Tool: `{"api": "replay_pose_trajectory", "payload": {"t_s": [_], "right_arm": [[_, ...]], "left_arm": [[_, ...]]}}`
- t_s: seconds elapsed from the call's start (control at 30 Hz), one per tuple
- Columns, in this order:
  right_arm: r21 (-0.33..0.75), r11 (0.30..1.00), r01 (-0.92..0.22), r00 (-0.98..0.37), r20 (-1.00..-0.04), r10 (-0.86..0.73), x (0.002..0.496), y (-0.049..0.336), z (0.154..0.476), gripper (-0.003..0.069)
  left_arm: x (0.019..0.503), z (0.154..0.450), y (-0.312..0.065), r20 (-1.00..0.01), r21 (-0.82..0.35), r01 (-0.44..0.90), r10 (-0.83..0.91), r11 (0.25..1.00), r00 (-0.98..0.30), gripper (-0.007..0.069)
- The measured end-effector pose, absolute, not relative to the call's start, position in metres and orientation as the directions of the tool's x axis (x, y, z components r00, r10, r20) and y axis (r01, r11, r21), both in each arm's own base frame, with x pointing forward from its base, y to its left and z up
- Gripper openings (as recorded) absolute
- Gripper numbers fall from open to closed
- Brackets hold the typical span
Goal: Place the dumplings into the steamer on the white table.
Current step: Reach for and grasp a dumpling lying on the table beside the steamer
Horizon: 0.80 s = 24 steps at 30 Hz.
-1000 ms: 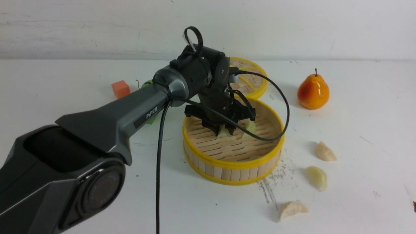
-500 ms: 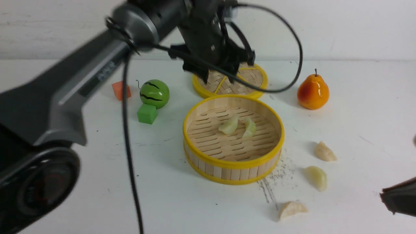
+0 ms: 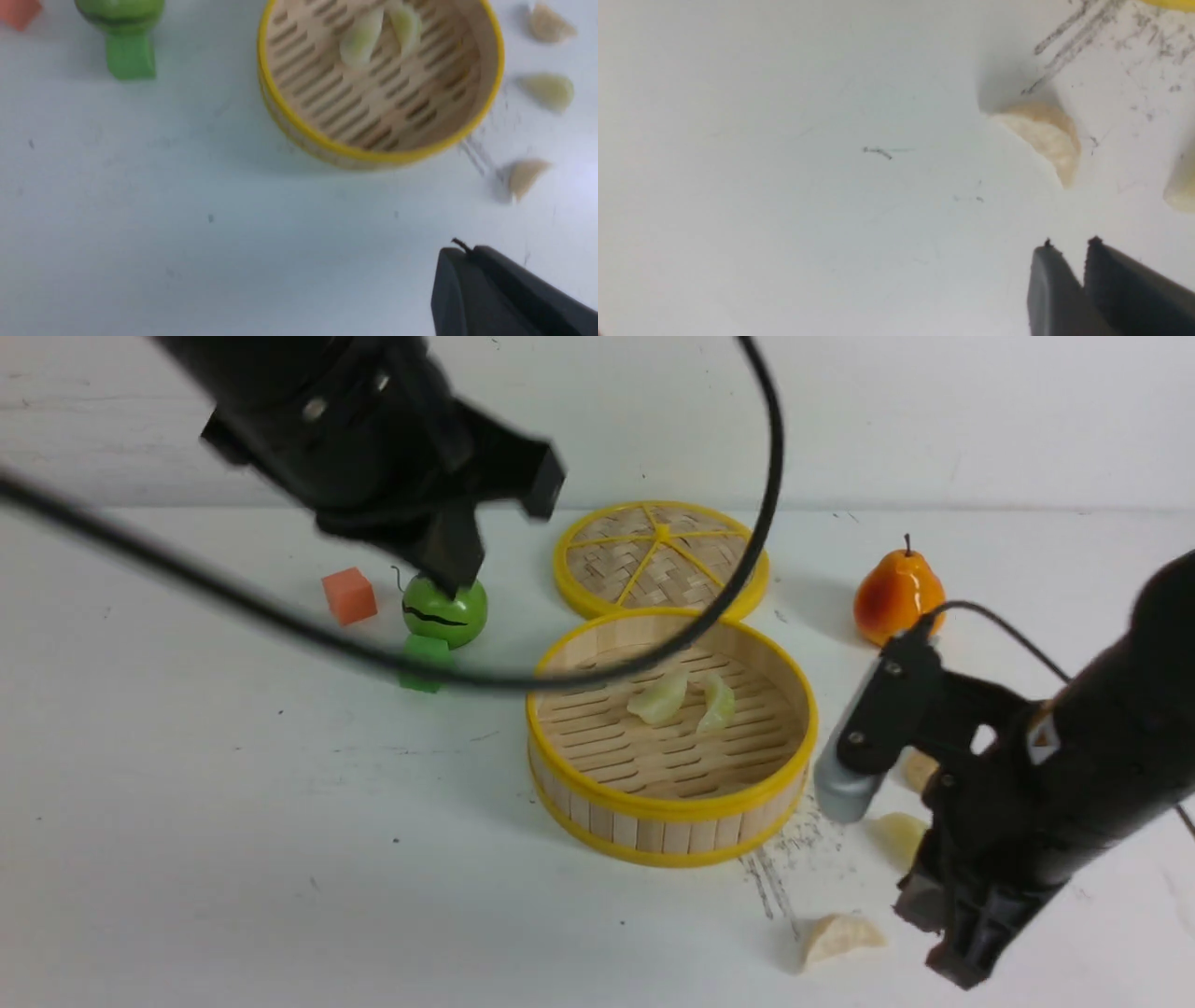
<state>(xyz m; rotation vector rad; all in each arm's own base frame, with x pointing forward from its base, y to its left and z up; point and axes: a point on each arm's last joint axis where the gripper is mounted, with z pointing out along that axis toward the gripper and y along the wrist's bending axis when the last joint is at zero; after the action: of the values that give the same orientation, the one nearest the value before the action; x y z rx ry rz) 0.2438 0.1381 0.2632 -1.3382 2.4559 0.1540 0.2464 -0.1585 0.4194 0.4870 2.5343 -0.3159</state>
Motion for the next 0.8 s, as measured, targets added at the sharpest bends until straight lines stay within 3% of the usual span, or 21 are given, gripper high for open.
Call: {"api": "replay_pose_trajectory", "payload": {"t_s": [0.1,0.23,0.37,0.43,0.57,0.67,0.77,0.8], "right_arm": [[-0.105,0.496,-0.862,-0.435,-0.346,-0.831,0.260,0.145,0.244,0.0323],[-0.181,0.357,-0.917,-0.286,-0.326,-0.901,0.279,0.154,0.217,0.0514],[-0.190,0.218,-0.957,-0.164,-0.263,-0.951,0.287,0.158,0.192,0.0577],[-0.173,0.173,-0.969,-0.131,-0.233,-0.964,0.290,0.159,0.178,0.0573],[-0.151,0.152,-0.977,-0.120,-0.203,-0.972,0.293,0.160,0.161,0.0514],[-0.150,0.153,-0.977,-0.121,-0.203,-0.972,0.295,0.161,0.160,0.0414],[-0.147,0.156,-0.977,-0.124,-0.203,-0.971,0.296,0.162,0.161,0.0207],[-0.148,0.158,-0.976,-0.126,-0.204,-0.971,0.297,0.162,0.161,0.0196]], "left_arm": [[0.221,0.397,-0.145,-0.494,-0.138,0.406,0.293,0.903,-0.819,-0.0014],[0.187,0.370,-0.126,-0.482,-0.153,0.413,0.297,0.898,-0.824,-0.0014],[0.163,0.352,-0.111,-0.467,-0.152,0.412,0.302,0.898,-0.831,-0.0014],[0.151,0.344,-0.103,-0.462,-0.151,0.411,0.304,0.899,-0.833,-0.0014],[0.139,0.340,-0.096,-0.470,-0.152,0.412,0.301,0.898,-0.830,-0.0014],[0.136,0.343,-0.094,-0.485,-0.154,0.415,0.297,0.897,-0.822,-0.0014],[0.135,0.344,-0.093,-0.498,-0.155,0.416,0.293,0.896,-0.816,-0.0014],[0.135,0.344,-0.093,-0.497,-0.155,0.416,0.293,0.896,-0.817,-0.0014]]}}
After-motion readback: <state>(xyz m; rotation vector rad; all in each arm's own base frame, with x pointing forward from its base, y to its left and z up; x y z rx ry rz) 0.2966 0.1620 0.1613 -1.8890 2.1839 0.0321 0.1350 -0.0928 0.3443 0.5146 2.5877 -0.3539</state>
